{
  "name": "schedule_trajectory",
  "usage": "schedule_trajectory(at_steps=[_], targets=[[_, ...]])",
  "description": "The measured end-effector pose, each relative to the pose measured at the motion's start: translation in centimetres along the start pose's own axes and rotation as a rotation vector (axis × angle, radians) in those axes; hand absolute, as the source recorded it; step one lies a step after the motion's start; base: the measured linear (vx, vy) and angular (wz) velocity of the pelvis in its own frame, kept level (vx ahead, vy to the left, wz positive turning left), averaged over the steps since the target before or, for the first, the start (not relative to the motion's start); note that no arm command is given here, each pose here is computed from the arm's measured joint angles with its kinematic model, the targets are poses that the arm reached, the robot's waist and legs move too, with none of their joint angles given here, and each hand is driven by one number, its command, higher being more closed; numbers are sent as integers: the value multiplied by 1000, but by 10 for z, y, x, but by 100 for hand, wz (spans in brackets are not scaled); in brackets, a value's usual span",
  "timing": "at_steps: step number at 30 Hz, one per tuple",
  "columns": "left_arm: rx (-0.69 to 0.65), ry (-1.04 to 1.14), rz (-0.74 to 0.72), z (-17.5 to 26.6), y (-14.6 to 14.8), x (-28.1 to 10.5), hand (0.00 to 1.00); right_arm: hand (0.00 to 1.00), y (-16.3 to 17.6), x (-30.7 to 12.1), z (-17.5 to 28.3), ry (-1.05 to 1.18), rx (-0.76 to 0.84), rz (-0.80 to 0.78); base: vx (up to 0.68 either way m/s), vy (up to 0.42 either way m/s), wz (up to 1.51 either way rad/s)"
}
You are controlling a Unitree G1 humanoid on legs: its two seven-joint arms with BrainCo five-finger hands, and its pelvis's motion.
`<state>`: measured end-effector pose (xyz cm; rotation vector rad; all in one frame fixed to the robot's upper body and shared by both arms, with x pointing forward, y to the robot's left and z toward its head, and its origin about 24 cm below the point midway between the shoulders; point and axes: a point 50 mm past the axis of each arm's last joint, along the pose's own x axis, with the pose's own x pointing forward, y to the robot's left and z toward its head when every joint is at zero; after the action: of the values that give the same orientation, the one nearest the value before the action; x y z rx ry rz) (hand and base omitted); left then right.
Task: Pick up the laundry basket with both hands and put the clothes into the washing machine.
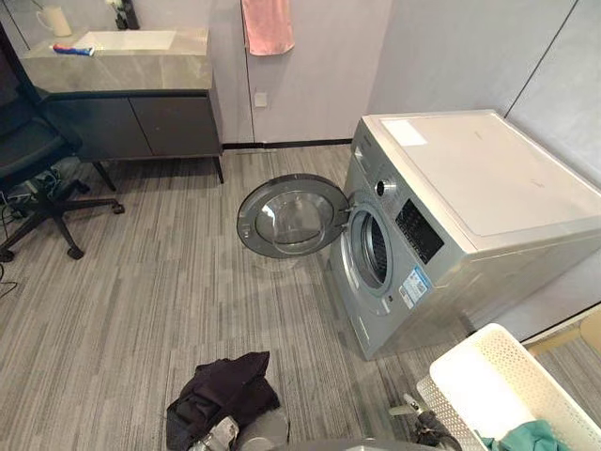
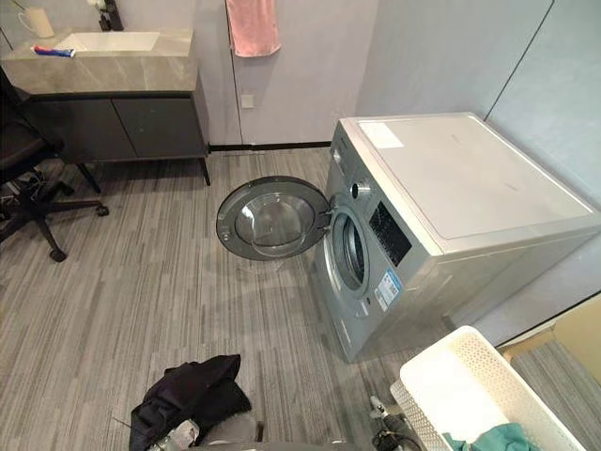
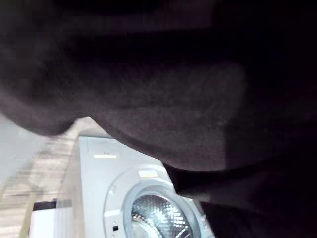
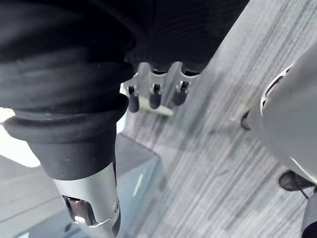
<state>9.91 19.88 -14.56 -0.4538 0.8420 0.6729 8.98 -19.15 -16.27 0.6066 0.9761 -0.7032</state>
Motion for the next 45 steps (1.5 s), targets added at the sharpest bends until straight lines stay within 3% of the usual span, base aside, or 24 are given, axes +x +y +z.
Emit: schedule_trajectory(at_steps=[4,9,12,19,28,30,35,39,41,45], targets=[[-7,-25,11,6,6,0,100,0,20,-1,-1,-5,-42,64,129,176,-72],[-8,11,19,-5,5,-3,100,0,11,-1,-1,-6,-36,38,242,487,-40],[30,13,58,-1,22,-1,100,0,11,-4,-21,77,-45,38,295,442,-24],[171,-28,-92,10,-19,4,100,0,-12,-4,-9,18,204,-65,158,392,-43],[154,26,-64,-2,-11,4,100,0,-21,-7,-17,23,213,-75,17,30,-36],[201,100,-146,-16,-35,3,100,0,-49,-15,-34,65,252,-168,318,-240,37],[201,94,-156,-15,-38,2,100,0,-43,-13,-33,70,230,-145,137,-38,3],[99,59,-71,-8,-15,3,100,0,-34,-6,-9,12,171,-99,38,31,-90],[71,76,-9,-14,7,-1,100,0,-16,-4,1,-23,94,-28,119,82,-150],[50,84,25,-18,13,-3,100,0,14,-4,9,-67,39,71,174,129,-120]])
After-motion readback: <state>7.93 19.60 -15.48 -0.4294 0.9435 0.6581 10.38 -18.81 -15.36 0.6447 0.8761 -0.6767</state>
